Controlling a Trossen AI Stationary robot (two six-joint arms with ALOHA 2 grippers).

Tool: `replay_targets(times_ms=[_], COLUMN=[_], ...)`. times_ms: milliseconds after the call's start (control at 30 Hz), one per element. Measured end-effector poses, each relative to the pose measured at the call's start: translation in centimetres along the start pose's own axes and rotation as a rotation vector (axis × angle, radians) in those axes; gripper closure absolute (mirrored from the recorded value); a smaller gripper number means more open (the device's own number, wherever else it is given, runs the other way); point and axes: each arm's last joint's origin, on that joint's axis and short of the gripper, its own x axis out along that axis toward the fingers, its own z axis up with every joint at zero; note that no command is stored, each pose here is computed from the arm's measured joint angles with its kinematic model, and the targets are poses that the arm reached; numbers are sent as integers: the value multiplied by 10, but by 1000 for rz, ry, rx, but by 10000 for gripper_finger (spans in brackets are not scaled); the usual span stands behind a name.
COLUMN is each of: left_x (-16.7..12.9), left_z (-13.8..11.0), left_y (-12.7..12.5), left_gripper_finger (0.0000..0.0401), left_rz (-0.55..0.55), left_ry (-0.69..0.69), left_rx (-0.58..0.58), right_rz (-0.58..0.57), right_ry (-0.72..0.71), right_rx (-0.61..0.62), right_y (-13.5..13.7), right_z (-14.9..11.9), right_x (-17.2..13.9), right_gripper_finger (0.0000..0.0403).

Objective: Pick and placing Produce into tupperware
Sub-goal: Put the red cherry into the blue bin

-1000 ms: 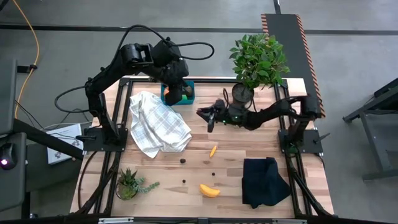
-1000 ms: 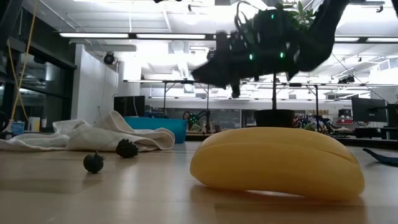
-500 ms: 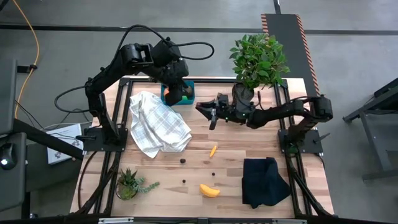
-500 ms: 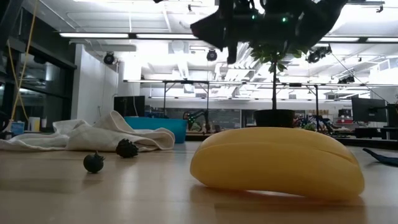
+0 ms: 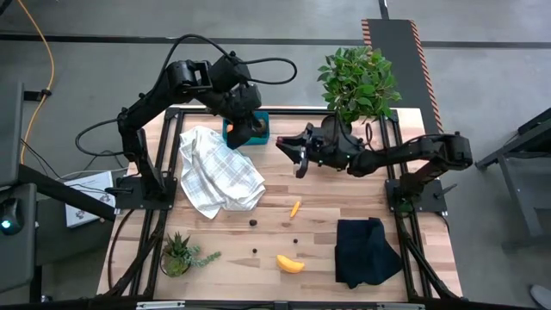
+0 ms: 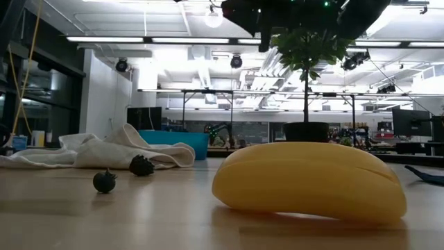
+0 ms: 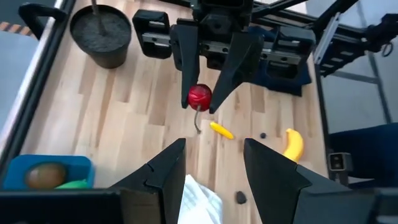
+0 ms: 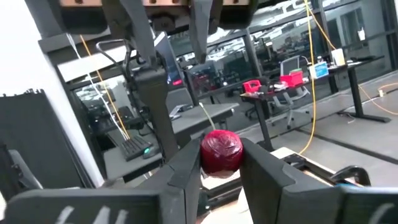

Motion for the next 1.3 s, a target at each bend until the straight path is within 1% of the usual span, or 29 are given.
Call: replay_targets(times_ms=[167,300,400,667,967,1167,1300], left_x=[8,19,22,21,21,39,40], left_z=[2,4,5,5,5,8,8], left_y=[2,5,6,5,5,-2,-4], left_gripper_finger=[251,251,251,251,251,251,251], left_rz=[-48,-55,-69,-73,-79,-95,-71], left_ry=[14,38,39,36,34,71,74], left_rx=[-21,-30,-23,-6,-4,26,48], right_rz=[19,31,33,41,41,41,43], right_ry=[-9,-22,-24,-55,-55,-55,-54], right_rx=[4,8,9,-6,-6,-7,-13], right_y=[5,8,9,10,10,10,10], right_z=[0,1,1,4,4,4,3], right_x=[-1,-1,-1,-1,-1,-1,-1], right_gripper_finger=[313,313,313,313,313,313,313])
